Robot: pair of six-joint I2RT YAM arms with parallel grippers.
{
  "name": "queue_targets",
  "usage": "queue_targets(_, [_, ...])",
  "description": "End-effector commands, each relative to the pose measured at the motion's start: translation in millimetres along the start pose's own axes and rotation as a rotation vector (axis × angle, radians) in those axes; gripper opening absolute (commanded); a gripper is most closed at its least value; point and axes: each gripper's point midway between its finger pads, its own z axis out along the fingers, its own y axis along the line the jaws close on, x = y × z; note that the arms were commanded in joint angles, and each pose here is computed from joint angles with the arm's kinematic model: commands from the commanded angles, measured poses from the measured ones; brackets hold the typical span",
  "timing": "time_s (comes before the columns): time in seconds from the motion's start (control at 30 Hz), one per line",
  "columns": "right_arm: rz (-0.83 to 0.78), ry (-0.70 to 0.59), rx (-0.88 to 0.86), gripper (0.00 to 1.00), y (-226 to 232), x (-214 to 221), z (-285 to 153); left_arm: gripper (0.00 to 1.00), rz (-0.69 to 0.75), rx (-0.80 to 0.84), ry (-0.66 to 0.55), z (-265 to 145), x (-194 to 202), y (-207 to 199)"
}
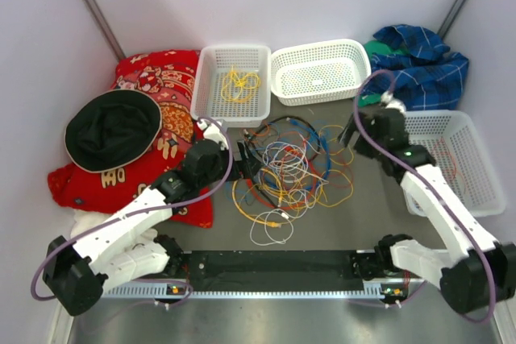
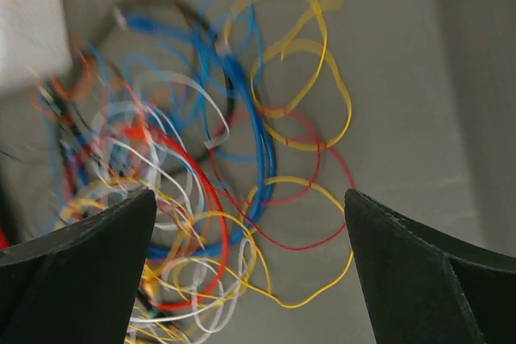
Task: Untangle the cables
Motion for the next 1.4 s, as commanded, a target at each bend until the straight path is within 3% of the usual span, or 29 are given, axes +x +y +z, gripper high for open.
queue_targets(0.0, [-0.067, 0.229, -0.138, 0.99, 11, 77, 34, 0.99, 0.000, -0.002, -0.046, -7, -17, -7])
queue_targets(0.43, [-0.294, 0.324, -0.229, 0.99, 74, 126, 82, 0.99, -0.023, -0.062, -0.028, -9, -4, 11])
queue_targets(0.6, [-0.327, 0.417, -0.184, 0.97, 67, 157, 108, 0.99, -0.025, -0.071, -0.011, -6, 1, 14])
queue_targets(0.77, [-0.321, 0.412, -0.193, 0.89, 67, 165, 115, 0.99, -0.020, -0.076, -0.003, -4, 4, 16])
queue_targets(0.83, [-0.323, 0.385, -0.216, 0.83, 76, 163, 117, 0.99, -0.019, -0.075, -0.004, -3, 4, 16])
queue_targets(0.93, [-0.324, 0.352, -0.286, 0.57, 96, 159, 119, 0.99, -0.016, -0.074, -0.003, -2, 4, 16])
queue_targets(0.97, [-0.322, 0.351, -0.300, 0.41, 102, 158, 119, 0.99, -0.016, -0.074, -0.003, -2, 4, 16])
queue_targets(1.13, [-0.332, 0.318, -0.363, 0.03, 132, 148, 117, 0.99, -0.011, -0.066, -0.017, -6, 1, 14])
queue_targets(1.33, [-0.370, 0.152, -0.386, 0.00, 156, 94, 72, 0.99, 0.026, -0.045, -0.091, -18, -17, 9])
queue_targets(1.37, [-0.381, 0.101, -0.420, 0.00, 166, 80, 48, 0.99, 0.033, -0.036, -0.112, -21, -24, 5])
